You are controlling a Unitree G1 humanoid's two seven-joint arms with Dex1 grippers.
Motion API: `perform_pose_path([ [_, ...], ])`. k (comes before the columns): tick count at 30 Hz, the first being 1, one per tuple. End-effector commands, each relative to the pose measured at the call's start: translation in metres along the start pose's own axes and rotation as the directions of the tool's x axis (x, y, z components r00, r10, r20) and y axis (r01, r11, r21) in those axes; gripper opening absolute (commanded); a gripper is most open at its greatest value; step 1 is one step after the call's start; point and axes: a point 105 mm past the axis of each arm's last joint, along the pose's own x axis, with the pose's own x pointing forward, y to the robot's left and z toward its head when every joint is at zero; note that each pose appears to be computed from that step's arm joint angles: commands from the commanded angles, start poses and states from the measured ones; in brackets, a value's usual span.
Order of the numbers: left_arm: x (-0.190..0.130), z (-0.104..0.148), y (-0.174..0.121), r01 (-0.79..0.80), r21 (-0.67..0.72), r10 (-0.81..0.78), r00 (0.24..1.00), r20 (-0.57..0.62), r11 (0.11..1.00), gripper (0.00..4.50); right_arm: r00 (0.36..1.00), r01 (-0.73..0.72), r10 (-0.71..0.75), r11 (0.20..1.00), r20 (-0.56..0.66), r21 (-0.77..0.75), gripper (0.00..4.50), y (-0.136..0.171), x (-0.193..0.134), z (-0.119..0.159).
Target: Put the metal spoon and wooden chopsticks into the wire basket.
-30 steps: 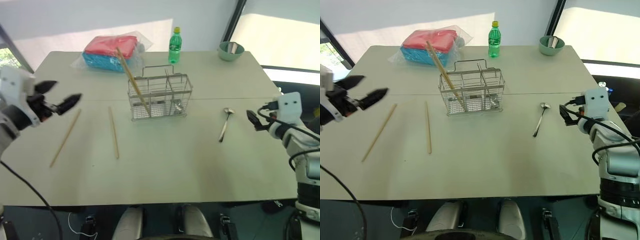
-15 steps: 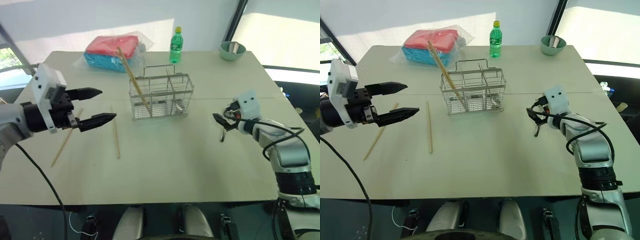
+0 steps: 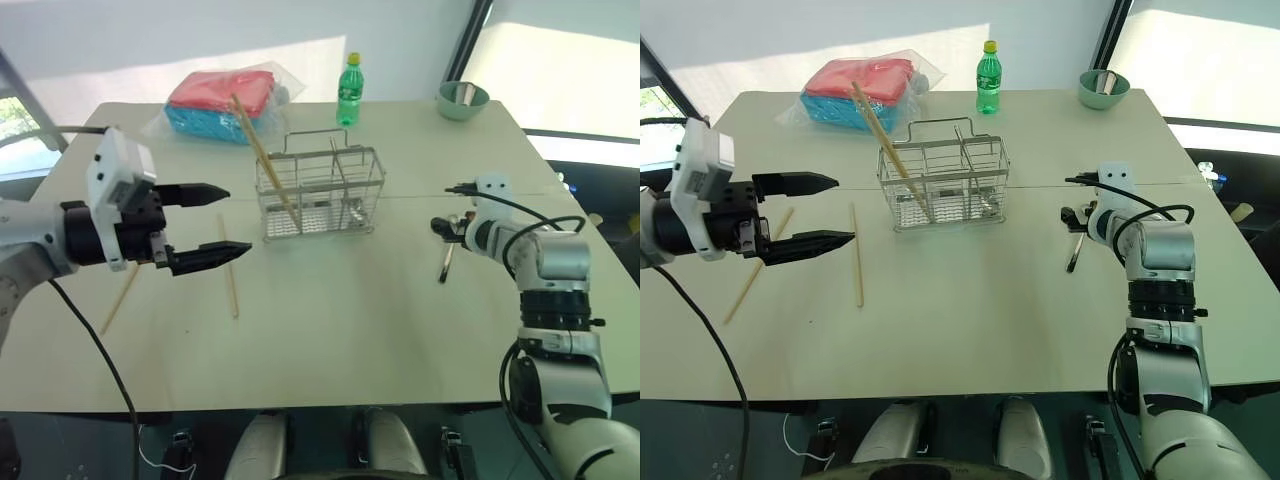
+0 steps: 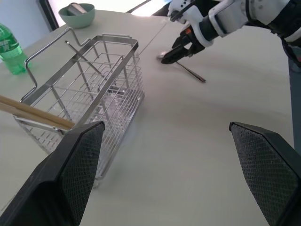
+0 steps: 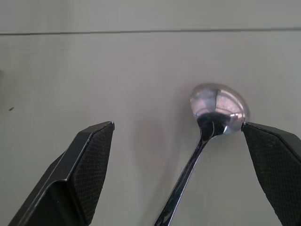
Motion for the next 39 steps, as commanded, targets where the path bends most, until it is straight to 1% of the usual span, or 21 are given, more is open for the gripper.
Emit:
perform_pose_path([
  [1, -0.001, 0.011, -0.004, 0.021, 0.034, -0.021, 1.0, 0.013, 0.999, 4.48, 1.0, 0.026, -0.025, 0.997, -0.015, 0.078, 4.5, -0.002, -0.002, 0.009],
  [6, 0.001, 0.01, -0.012, 0.082, 0.022, -0.081, 0.997, -0.004, 0.996, 4.48, 0.996, 0.066, -0.059, 0.991, -0.059, 0.12, 4.5, -0.002, 0.004, 0.003],
  [12, 0.001, 0.012, -0.023, 0.159, 0.012, -0.159, 0.987, -0.019, 0.987, 4.48, 0.997, 0.066, -0.061, 0.99, -0.043, 0.123, 4.5, 0.003, 0.016, 0.005],
  [15, 0.001, 0.014, -0.021, 0.154, 0.019, -0.154, 0.988, -0.021, 0.988, 4.5, 0.998, 0.058, -0.055, 0.988, -0.029, 0.144, 3.64, 0.005, 0.022, 0.004],
  [16, 0.001, 0.015, -0.021, 0.151, 0.022, -0.151, 0.988, -0.02, 0.988, 4.5, 0.999, 0.052, -0.049, 0.988, -0.023, 0.148, 3.23, 0.006, 0.023, 0.004],
  [22, 0.002, 0.019, -0.018, 0.138, 0.031, -0.137, 0.99, -0.014, 0.99, 4.5, 0.999, 0.038, -0.038, 0.988, -0.007, 0.151, 0.03, 0.008, 0.027, 0.001],
  [29, 0.003, 0.023, -0.013, 0.12, 0.039, -0.12, 0.993, -0.006, 0.992, 4.5, 0.998, 0.061, -0.063, 0.992, 0.014, 0.109, 0.03, 0.003, 0.026, 0.002],
  [32, 0.003, 0.023, -0.009, 0.101, 0.042, -0.101, 0.995, 0.001, 0.994, 4.5, 0.99, 0.079, -0.083, 0.996, 0.114, 0.044, 0.03, -0.004, 0.018, 0.019],
  [33, 0.003, 0.024, -0.008, 0.093, 0.042, -0.093, 0.996, 0.006, 0.995, 4.5, 0.977, 0.086, -0.087, 0.996, 0.194, 0.017, 0.03, -0.005, 0.011, 0.034],
  [34, 0.003, 0.024, -0.007, 0.086, 0.042, -0.086, 0.996, 0.011, 0.995, 4.5, 0.958, 0.088, -0.082, 0.996, 0.275, -0.008, 0.03, -0.005, 0.004, 0.049],
  [35, 0.002, 0.025, -0.005, 0.077, 0.04, -0.078, 0.997, 0.017, 0.996, 4.5, 0.925, 0.083, -0.067, 0.996, 0.374, -0.027, 0.03, -0.003, -0.008, 0.067],
  [36, 0.001, 0.025, -0.004, 0.072, 0.039, -0.073, 0.997, 0.021, 0.997, 4.5, 0.898, 0.079, -0.054, 0.996, 0.436, -0.039, 0.03, 0.0, -0.016, 0.079],
  [38, 0.001, 0.026, 0.0, 0.052, 0.043, -0.054, 0.998, 0.031, 0.998, 4.5, 0.792, 0.025, 0.02, 0.998, 0.61, -0.066, 0.03, 0.018, -0.046, 0.114],
  [39, 0.0, 0.026, 0.002, 0.038, 0.046, -0.04, 0.999, 0.035, 0.998, 4.5, 0.721, -0.013, 0.077, 0.995, 0.688, -0.098, 0.03, 0.032, -0.064, 0.13],
])
